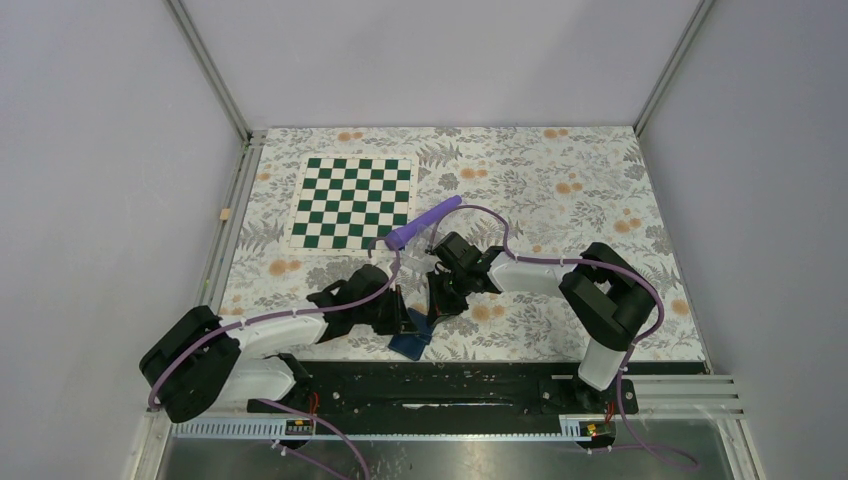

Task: Put the credit cards into the card holder
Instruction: Close the card holder at the center of the board.

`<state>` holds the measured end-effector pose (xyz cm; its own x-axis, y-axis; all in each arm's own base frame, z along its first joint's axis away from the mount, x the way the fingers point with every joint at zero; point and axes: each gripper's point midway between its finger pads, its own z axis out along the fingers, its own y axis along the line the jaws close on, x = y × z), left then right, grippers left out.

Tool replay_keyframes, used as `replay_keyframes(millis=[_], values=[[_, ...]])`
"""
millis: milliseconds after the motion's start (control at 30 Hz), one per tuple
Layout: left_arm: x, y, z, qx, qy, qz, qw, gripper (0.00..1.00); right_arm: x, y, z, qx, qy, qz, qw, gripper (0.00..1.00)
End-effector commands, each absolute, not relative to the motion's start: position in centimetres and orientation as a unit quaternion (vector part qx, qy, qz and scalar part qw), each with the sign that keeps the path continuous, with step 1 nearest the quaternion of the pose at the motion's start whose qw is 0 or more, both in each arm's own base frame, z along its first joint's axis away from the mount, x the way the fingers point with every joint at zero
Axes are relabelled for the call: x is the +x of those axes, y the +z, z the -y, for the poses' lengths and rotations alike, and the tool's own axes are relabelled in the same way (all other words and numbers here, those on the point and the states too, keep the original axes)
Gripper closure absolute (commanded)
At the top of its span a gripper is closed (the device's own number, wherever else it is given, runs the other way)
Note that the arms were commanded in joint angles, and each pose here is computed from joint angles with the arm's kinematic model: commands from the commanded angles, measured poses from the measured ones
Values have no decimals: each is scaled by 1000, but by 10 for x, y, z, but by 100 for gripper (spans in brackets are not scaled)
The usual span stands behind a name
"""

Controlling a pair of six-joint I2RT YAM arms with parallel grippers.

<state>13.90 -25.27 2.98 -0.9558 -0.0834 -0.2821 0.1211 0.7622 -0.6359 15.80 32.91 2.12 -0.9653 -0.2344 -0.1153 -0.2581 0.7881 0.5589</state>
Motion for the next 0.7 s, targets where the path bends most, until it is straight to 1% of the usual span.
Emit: replay_keyframes(millis=[0, 200, 500, 667], values=[[134, 3, 223, 23, -251, -956, 149, 100, 152, 11, -321, -139, 281, -950, 9, 100], [130, 4, 218, 46, -221, -962, 153, 100, 152, 14, -320, -143, 283, -948, 15, 100], [124, 15, 229, 85, -225, -957, 164, 100, 151, 14, -320, -144, 282, -948, 14, 100], [118, 10, 231, 95, -214, -958, 163, 100, 153, 16, -320, -144, 284, -948, 18, 100]])
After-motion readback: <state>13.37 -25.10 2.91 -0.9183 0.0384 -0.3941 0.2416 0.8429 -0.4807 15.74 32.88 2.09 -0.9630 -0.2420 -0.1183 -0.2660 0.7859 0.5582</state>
